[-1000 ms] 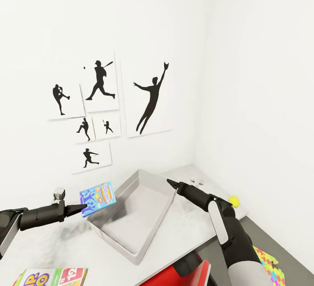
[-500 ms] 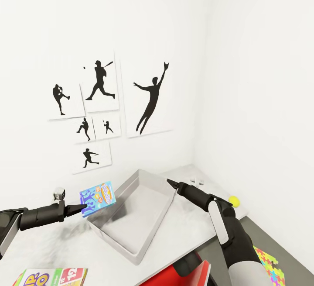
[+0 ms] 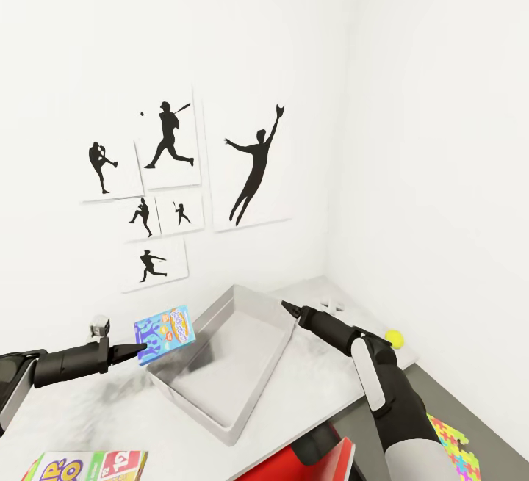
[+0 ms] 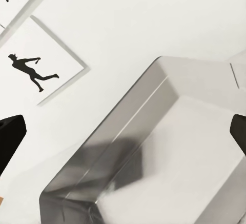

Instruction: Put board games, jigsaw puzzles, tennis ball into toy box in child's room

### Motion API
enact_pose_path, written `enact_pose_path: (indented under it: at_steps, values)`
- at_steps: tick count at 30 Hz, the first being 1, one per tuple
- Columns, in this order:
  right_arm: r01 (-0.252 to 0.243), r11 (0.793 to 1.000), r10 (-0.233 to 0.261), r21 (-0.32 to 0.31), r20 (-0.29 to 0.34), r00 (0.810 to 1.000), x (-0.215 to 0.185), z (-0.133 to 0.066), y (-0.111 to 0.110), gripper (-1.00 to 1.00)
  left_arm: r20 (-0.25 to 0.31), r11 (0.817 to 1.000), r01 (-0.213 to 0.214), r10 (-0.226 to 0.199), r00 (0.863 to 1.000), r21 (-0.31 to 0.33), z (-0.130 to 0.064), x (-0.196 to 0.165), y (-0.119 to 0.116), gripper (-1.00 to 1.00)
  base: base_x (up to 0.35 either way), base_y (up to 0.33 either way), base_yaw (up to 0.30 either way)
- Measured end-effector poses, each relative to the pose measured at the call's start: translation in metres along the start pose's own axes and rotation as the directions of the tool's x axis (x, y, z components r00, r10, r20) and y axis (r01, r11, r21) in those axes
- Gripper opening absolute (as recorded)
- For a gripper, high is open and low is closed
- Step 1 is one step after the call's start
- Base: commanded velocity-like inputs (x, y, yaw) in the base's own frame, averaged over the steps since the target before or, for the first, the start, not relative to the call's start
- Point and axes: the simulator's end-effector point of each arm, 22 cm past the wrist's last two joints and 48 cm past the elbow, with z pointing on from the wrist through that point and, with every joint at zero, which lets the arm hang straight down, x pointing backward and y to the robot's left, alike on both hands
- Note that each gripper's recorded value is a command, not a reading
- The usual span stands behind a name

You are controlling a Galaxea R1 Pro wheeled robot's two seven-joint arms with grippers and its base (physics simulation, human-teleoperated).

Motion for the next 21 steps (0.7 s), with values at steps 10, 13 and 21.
enact_pose_path:
  at_steps: [10, 13, 21]
  values:
    - [-0.003, 1.000, 0.003, -0.002, 0.002, 1.000, -0.001, -0.002, -0.002, 1.00, -0.003, 1.000, 0.008, -0.007, 1.000, 0.015, 0.009, 0.004, -0.002, -1.00, 0.000, 0.000, 0.000]
    - [-0.005, 1.000, 0.005, -0.002, 0.002, 1.000, -0.002, -0.002, -0.003, 1.00, -0.005, 1.000, 0.015, -0.015, 1.000, 0.007, 0.020, 0.008, 0.000, -1.00, 0.000, 0.000, 0.000]
    - [-0.002, 1.000, 0.002, 0.000, 0.002, 1.000, -0.004, -0.004, -0.006, 1.00, 0.023, 0.995, -0.058, 0.060, 0.998, -0.079, 0.069, -0.032, -0.016, -1.00, 0.000, 0.000, 0.000]
